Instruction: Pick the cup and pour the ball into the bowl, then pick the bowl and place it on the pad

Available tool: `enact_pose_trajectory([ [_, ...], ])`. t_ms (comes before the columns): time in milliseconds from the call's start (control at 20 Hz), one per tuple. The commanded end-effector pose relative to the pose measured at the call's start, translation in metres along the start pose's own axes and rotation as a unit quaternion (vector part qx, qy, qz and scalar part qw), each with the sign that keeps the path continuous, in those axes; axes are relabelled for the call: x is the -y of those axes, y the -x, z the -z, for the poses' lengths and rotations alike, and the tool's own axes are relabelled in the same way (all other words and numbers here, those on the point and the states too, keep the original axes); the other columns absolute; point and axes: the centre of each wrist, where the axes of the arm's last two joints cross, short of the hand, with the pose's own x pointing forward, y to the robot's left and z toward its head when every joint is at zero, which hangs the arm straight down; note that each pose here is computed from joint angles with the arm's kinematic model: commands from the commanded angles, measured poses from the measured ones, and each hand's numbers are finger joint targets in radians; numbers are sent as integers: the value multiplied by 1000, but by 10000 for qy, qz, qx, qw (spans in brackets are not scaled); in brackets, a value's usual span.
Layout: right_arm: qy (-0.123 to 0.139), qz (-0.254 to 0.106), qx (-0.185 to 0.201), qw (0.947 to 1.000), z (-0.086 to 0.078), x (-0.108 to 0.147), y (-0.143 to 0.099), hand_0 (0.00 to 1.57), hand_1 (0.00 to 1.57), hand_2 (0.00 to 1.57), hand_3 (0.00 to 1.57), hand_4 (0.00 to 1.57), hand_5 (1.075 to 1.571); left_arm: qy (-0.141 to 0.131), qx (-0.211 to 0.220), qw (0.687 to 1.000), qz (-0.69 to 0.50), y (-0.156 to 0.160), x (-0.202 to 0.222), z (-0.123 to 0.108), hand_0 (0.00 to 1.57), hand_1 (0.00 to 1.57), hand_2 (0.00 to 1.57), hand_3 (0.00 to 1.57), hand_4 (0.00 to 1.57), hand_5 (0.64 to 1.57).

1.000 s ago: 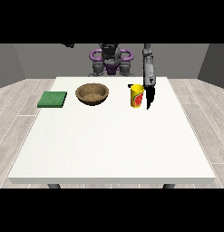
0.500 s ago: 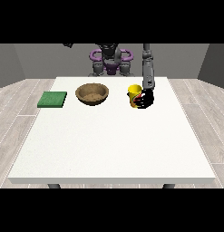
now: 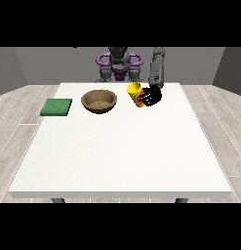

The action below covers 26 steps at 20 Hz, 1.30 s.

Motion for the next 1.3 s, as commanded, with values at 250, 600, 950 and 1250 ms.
enact_pose_trajectory([
  [250, -74, 130, -99, 9998, 18, 8, 13, 0, 0, 0, 0, 275, 1560, 22, 170, 9787, 2044, -48, 32, 56, 1425, 1425, 1571, 1571, 1010, 1558],
  [600, -128, 18, -123, 9998, 18, 5, 11, 0, 0, 0, 0, 332, 1563, 30, 145, 9667, 2556, -70, 70, 63, 1411, 1411, 1571, 1571, 940, 1564],
  [950, -194, 78, -95, 9997, 26, 2, 29, 0, 0, 0, 0, 347, 1562, -157, 871, 9014, 4238, -79, 49, 93, 1368, 1368, 1571, 1571, 828, 1552],
  [1250, 30, 137, -657, 9977, 24, 4, 57, 0, 0, 0, 0, 378, 1565, 961, 1342, 8390, 5186, -78, 113, 51, 1326, 1326, 1433, 1427, 979, 1480],
])
